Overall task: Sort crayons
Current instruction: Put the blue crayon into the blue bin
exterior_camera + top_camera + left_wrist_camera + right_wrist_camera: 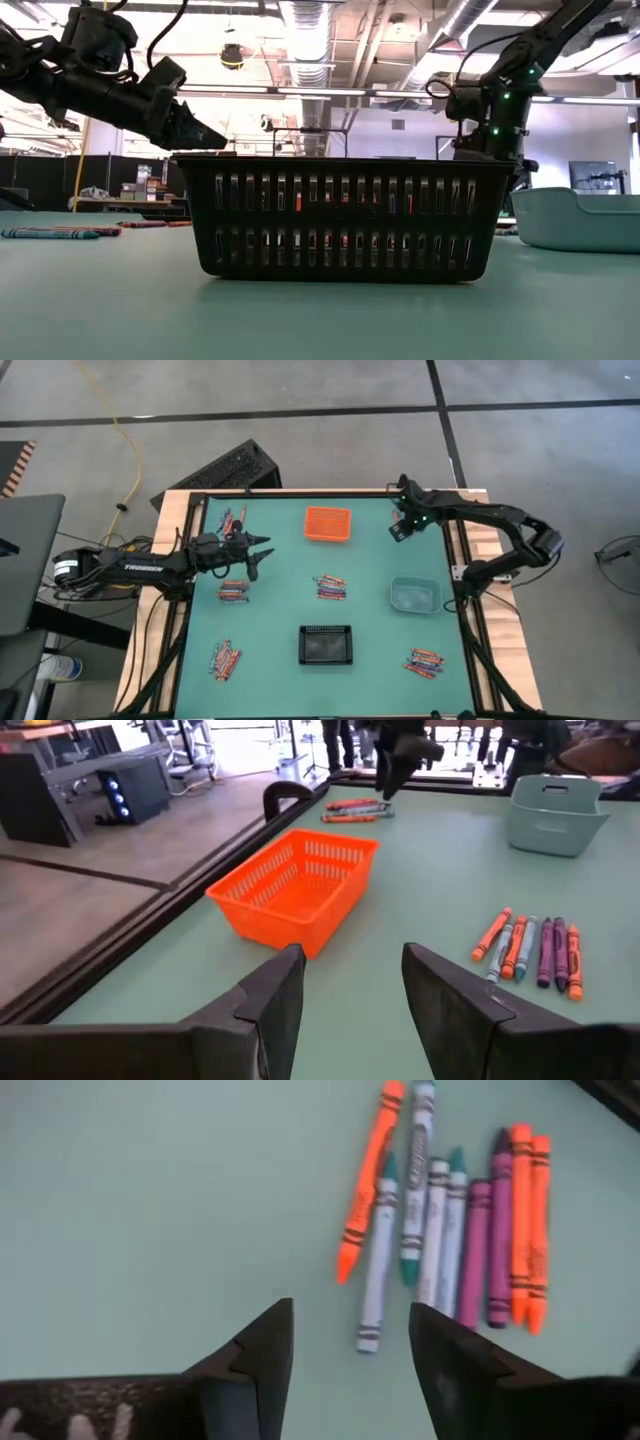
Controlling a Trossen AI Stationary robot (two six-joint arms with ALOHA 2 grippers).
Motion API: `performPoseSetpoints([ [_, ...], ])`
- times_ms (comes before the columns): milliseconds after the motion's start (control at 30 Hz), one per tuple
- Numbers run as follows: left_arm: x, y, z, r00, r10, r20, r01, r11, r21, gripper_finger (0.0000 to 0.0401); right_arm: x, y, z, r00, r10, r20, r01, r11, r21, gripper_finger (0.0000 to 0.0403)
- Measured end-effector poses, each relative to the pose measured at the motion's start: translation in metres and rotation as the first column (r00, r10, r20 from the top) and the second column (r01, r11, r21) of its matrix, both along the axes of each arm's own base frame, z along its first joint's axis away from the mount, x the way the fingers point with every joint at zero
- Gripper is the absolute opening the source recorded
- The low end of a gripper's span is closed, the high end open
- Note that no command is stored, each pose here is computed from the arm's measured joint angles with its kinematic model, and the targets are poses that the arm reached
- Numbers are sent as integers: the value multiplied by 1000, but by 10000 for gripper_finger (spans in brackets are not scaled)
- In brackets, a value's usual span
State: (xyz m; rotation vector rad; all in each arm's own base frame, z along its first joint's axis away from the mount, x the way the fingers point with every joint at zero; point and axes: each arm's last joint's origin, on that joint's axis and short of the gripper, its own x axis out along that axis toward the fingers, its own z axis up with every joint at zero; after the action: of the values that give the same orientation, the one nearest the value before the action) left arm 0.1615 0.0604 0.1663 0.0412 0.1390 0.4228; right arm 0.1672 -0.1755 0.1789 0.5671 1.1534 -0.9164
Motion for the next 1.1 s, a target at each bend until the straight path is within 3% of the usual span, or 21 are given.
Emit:
performPoseSetpoints([
  [333, 0, -2, -4, 999, -36, -1, 36, 995, -90, 162, 8, -8, -36, 991, 23, -134, -14, 998, 68, 178],
  [567, 0, -2, -4, 999, -32, 21, 34, 989, -140, 162, 7, -10, -39, 985, 67, -156, -55, 995, 82, 167],
  [1000, 0, -2, -4, 999, -36, 31, 40, 984, -171, 162, -6, -12, -35, 986, 34, -162, -14, 993, 121, 21],
  [1100, 0, -2, -5, 999, -34, 30, 39, 982, -185, 162, -6, -13, -34, 987, 27, -156, -9, 993, 115, 6],
])
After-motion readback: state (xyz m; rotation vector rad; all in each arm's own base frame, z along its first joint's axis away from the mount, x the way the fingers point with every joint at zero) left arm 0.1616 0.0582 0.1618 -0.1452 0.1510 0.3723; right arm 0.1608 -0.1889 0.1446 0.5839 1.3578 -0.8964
